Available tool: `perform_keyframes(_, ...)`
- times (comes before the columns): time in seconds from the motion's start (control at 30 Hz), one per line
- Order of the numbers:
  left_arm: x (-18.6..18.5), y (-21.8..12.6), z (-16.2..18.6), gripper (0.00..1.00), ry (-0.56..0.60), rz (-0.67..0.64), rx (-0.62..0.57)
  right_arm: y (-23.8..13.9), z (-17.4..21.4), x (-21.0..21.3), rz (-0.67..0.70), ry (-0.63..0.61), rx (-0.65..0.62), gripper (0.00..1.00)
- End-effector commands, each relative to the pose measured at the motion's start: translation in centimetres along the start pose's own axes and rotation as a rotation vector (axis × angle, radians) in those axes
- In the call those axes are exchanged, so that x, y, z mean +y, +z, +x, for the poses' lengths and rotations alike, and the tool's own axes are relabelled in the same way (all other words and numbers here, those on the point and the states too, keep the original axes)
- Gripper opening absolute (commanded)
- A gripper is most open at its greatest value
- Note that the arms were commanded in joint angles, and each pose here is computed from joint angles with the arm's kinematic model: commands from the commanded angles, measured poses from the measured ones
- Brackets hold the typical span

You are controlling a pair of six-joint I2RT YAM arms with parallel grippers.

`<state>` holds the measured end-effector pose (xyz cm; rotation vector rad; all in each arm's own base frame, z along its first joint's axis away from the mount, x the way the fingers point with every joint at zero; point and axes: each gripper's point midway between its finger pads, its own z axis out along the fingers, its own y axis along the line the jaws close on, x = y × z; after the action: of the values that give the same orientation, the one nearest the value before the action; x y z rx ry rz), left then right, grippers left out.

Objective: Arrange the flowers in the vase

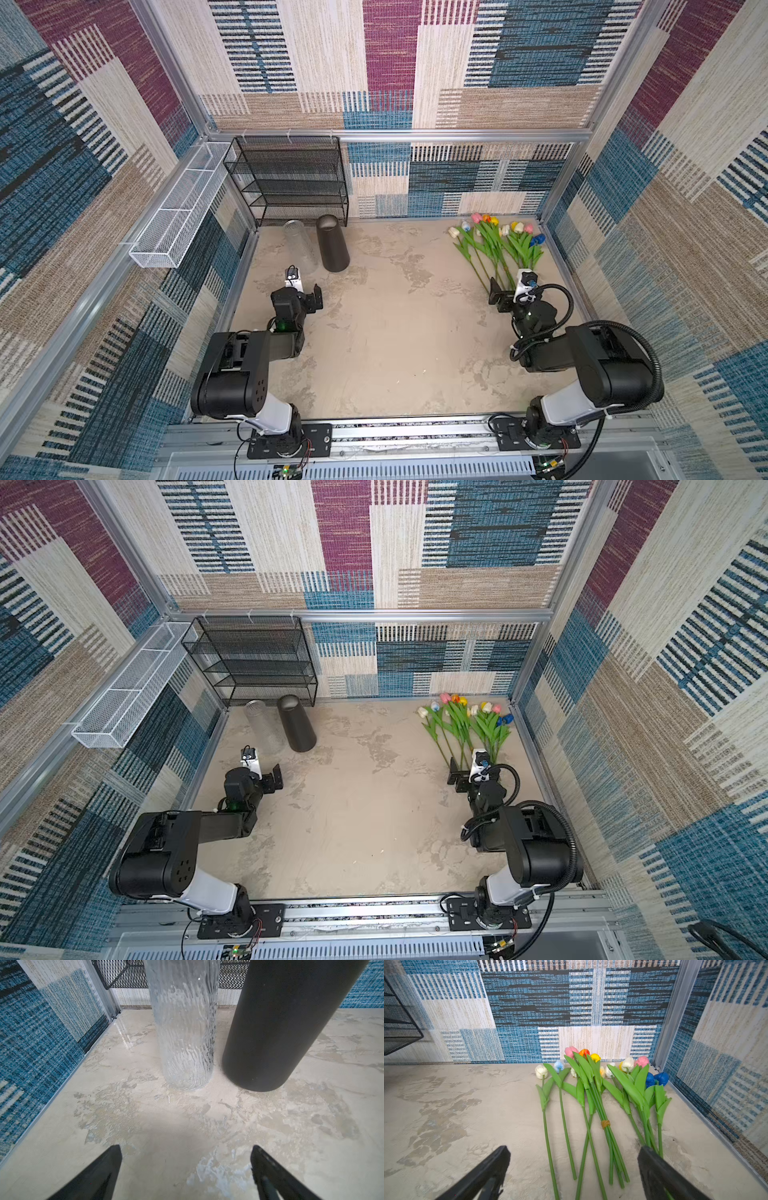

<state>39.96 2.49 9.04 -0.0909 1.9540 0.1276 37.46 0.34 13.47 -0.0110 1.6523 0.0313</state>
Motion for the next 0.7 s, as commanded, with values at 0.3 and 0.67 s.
perform_keyframes(0.3,-0.16,0.08,-0.42,1.0,-0.011,0.011,-0.011,0.09,-0.85,0.36,-0.022,-0.009,-0.031,1.0)
perform_keyframes(0.67,-0.24,0.07,-0.38,1.0,-0.012,0.014,-0.009,0.06,-0.79,0.36,-0.025,-0.008,-0.029,0.99)
